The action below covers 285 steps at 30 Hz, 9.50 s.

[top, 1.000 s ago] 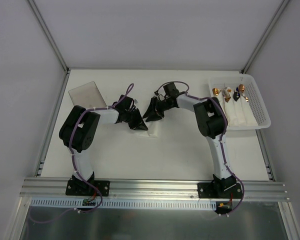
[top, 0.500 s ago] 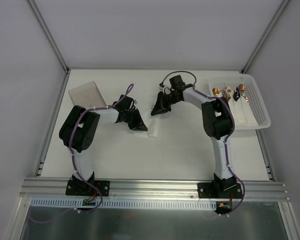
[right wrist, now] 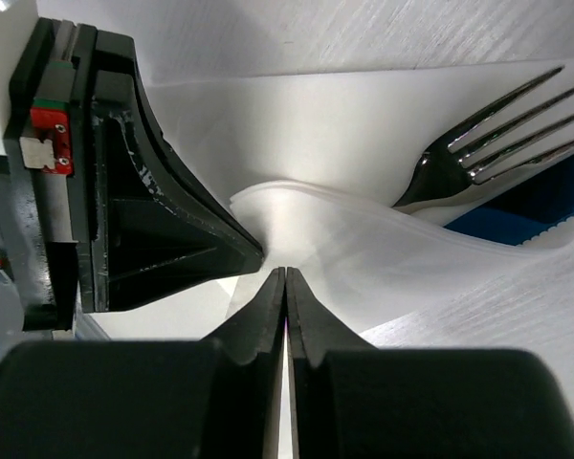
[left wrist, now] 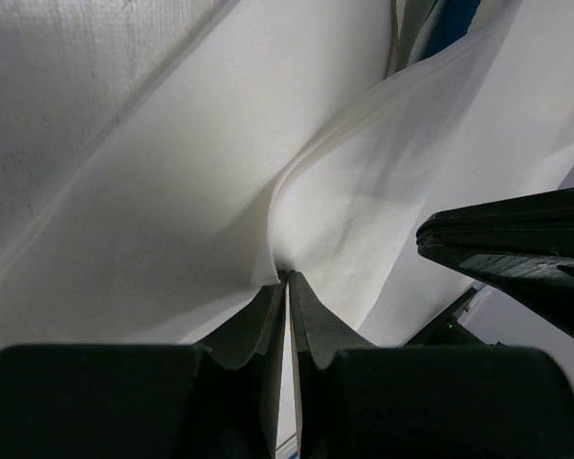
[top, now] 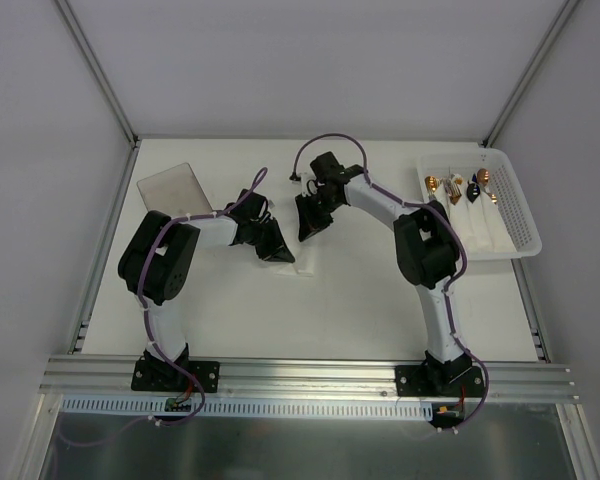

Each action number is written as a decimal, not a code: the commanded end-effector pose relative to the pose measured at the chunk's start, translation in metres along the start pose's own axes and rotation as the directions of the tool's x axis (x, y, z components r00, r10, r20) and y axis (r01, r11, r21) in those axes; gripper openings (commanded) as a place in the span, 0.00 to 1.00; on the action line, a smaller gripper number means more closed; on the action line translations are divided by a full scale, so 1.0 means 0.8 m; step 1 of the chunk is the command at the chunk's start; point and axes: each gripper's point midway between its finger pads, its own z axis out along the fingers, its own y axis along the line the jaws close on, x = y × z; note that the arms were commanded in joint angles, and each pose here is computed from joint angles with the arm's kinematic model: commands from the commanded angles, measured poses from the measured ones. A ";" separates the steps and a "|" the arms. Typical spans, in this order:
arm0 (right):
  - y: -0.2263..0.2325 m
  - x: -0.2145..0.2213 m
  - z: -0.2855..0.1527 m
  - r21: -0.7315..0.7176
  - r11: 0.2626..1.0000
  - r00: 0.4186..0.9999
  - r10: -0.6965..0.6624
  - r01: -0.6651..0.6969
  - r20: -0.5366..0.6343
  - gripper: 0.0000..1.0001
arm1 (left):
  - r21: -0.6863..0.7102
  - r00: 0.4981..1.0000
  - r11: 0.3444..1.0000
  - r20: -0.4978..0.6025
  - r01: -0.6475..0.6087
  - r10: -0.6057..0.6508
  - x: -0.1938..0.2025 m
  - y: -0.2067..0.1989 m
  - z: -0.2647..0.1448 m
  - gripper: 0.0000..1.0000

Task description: Place the utensils on the paper napkin and roll it up

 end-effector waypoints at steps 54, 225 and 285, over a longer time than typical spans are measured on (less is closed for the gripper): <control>-0.041 0.049 0.041 0.177 0.964 0.964 0.224 -0.198 -0.143 0.00 | -0.114 0.997 0.993 -0.079 -0.031 0.022 0.029 0.024 0.012 0.11; -0.060 0.047 0.024 0.035 0.864 0.861 0.503 -0.502 -0.074 0.11 | 0.018 0.985 0.992 0.124 -0.124 0.120 -0.082 0.028 -0.070 0.11; -0.052 0.041 -0.018 -0.061 0.894 0.896 0.439 -0.443 -0.065 0.16 | -0.056 0.985 0.998 -0.173 -0.010 0.000 0.037 0.029 0.022 0.00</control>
